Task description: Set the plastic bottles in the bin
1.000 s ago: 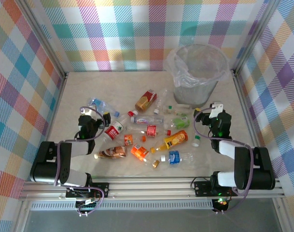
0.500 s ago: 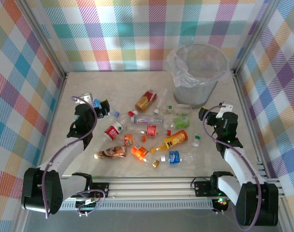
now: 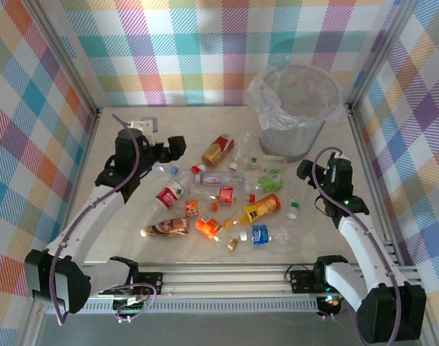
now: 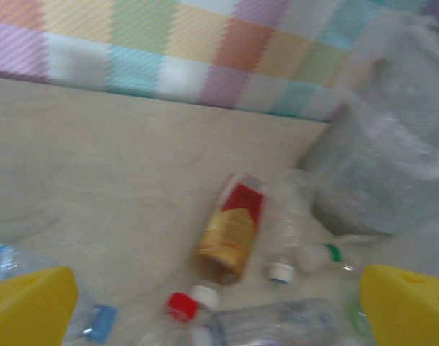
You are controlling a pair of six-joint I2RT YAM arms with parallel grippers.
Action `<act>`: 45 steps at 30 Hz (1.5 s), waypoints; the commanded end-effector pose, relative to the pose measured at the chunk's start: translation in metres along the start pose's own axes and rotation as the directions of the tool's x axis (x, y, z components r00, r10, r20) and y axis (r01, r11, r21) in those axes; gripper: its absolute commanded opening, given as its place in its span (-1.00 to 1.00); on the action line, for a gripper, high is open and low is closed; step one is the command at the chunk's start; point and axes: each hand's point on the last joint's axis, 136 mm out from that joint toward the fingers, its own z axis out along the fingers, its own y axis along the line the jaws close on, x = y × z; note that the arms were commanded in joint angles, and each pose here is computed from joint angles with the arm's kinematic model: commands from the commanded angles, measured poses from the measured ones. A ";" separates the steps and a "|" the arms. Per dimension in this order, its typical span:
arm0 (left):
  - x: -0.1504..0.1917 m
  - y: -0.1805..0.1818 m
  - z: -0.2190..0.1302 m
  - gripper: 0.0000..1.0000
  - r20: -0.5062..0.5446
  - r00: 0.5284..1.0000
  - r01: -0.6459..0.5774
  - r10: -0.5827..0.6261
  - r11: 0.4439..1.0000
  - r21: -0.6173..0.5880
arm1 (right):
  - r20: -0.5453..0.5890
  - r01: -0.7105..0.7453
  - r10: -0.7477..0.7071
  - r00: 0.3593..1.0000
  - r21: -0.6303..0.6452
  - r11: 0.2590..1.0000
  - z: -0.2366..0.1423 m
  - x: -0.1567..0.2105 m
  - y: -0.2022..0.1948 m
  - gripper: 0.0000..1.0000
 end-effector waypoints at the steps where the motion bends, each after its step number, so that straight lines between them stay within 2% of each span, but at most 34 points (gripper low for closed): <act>1: 0.023 -0.050 -0.003 1.00 -0.175 0.985 0.027 0.013 0.974 0.226 | -0.094 -0.032 0.033 0.995 0.009 0.999 -0.010 0.012 0.002 1.00; 3: 0.031 -0.068 -0.007 1.00 -0.240 0.969 0.026 0.052 0.951 0.309 | -0.136 -0.027 0.028 0.990 0.006 1.000 -0.012 0.019 0.003 0.99; 7: 0.035 -0.112 -0.022 1.00 -0.350 0.929 0.071 0.122 0.867 0.493 | -0.206 -0.023 0.029 0.978 0.030 0.999 -0.013 0.034 -0.003 0.82; 9: 0.036 -0.130 -0.030 1.00 -0.365 0.914 0.059 0.175 0.834 0.548 | -0.240 -0.011 0.017 0.971 0.026 1.000 -0.012 0.041 -0.003 0.75; 12: 0.044 -0.145 -0.041 1.00 -0.353 0.897 -0.005 0.265 0.806 0.592 | -0.285 0.004 -0.003 0.959 0.002 1.000 -0.010 0.048 0.001 0.70; 16: 0.039 -0.163 -0.044 1.00 -0.285 0.912 -0.048 0.296 0.766 0.641 | -0.339 0.020 -0.019 0.941 0.001 1.000 -0.004 0.057 0.002 0.70; 21: 0.035 -0.173 -0.035 1.00 -0.214 0.926 -0.108 0.310 0.763 0.637 | -0.403 0.032 -0.018 0.915 0.028 0.999 0.008 0.068 -0.001 0.67; 27: 0.044 -0.176 -0.039 1.00 -0.162 0.940 -0.128 0.299 0.752 0.647 | -0.401 0.058 -0.035 0.915 0.044 0.997 0.021 0.068 -0.002 0.65; 29: 0.041 -0.175 -0.042 1.00 -0.121 0.942 -0.170 0.314 0.752 0.637 | -0.407 0.084 -0.062 0.911 0.036 0.996 0.026 0.069 0.001 0.66; 31: 0.046 -0.167 -0.044 1.00 -0.145 0.936 -0.173 0.320 0.779 0.603 | -0.409 0.103 -0.080 0.909 0.034 0.994 0.027 0.069 0.003 0.67; 35: 0.044 -0.165 -0.051 1.00 -0.135 0.934 -0.192 0.331 0.782 0.593 | -0.417 0.105 -0.083 0.905 0.031 0.994 0.031 0.072 0.004 0.66; 45: 0.052 -0.173 -0.059 1.00 -0.145 0.925 -0.188 0.351 0.755 0.628 | -0.456 0.117 -0.071 0.887 0.072 0.990 0.052 0.085 0.002 0.65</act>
